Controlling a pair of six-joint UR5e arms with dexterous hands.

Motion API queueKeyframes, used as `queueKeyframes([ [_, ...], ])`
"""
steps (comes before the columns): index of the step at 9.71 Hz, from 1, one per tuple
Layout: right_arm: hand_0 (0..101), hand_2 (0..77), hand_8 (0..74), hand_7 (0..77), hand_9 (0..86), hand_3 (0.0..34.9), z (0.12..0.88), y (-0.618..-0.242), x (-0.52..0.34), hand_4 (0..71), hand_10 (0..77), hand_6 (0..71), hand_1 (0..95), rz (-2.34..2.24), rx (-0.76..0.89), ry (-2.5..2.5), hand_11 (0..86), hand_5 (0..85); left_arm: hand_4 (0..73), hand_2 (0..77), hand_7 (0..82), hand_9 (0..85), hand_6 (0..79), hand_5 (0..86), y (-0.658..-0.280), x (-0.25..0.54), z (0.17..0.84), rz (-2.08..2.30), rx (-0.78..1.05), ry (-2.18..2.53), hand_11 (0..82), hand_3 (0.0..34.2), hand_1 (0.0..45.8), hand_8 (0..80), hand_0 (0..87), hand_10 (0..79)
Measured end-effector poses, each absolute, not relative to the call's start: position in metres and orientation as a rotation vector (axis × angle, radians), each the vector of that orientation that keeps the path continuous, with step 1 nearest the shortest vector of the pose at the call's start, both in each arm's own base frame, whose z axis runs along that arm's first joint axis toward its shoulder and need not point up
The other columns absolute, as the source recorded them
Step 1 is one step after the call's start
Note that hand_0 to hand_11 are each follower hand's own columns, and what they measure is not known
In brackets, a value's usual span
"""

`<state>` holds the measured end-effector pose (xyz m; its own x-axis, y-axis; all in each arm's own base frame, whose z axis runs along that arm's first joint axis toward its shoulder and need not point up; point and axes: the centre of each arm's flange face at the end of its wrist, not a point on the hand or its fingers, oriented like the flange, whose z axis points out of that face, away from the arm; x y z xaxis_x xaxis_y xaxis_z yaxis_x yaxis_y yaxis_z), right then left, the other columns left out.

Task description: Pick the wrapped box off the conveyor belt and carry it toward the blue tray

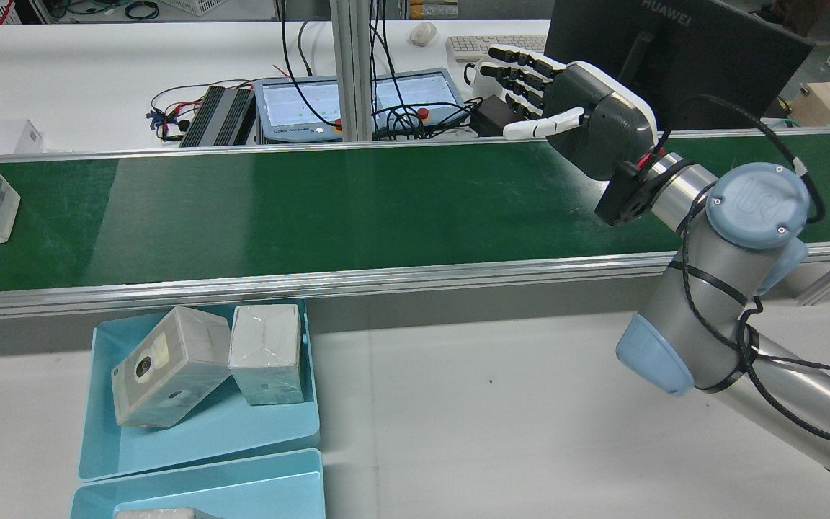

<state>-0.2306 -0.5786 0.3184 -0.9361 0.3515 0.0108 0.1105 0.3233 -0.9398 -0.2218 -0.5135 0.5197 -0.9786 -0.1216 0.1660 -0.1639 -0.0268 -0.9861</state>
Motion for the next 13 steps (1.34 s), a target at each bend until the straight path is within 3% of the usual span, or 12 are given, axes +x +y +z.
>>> queueKeyframes([
  [13, 49, 14.7, 3.8, 20.2, 6.0, 10.9, 0.3101, -0.5746, -0.2299, 10.9, 0.0, 6.0, 16.4, 1.641, -0.433, -2.393, 1.1, 16.4, 0.5, 1.1, 0.5, 0.0, 0.5, 1.1, -0.5135, -0.2218, 0.5197, 2.207, 0.318, -2.170, 0.5, 0.0, 0.0, 0.5, 0.0, 0.0],
])
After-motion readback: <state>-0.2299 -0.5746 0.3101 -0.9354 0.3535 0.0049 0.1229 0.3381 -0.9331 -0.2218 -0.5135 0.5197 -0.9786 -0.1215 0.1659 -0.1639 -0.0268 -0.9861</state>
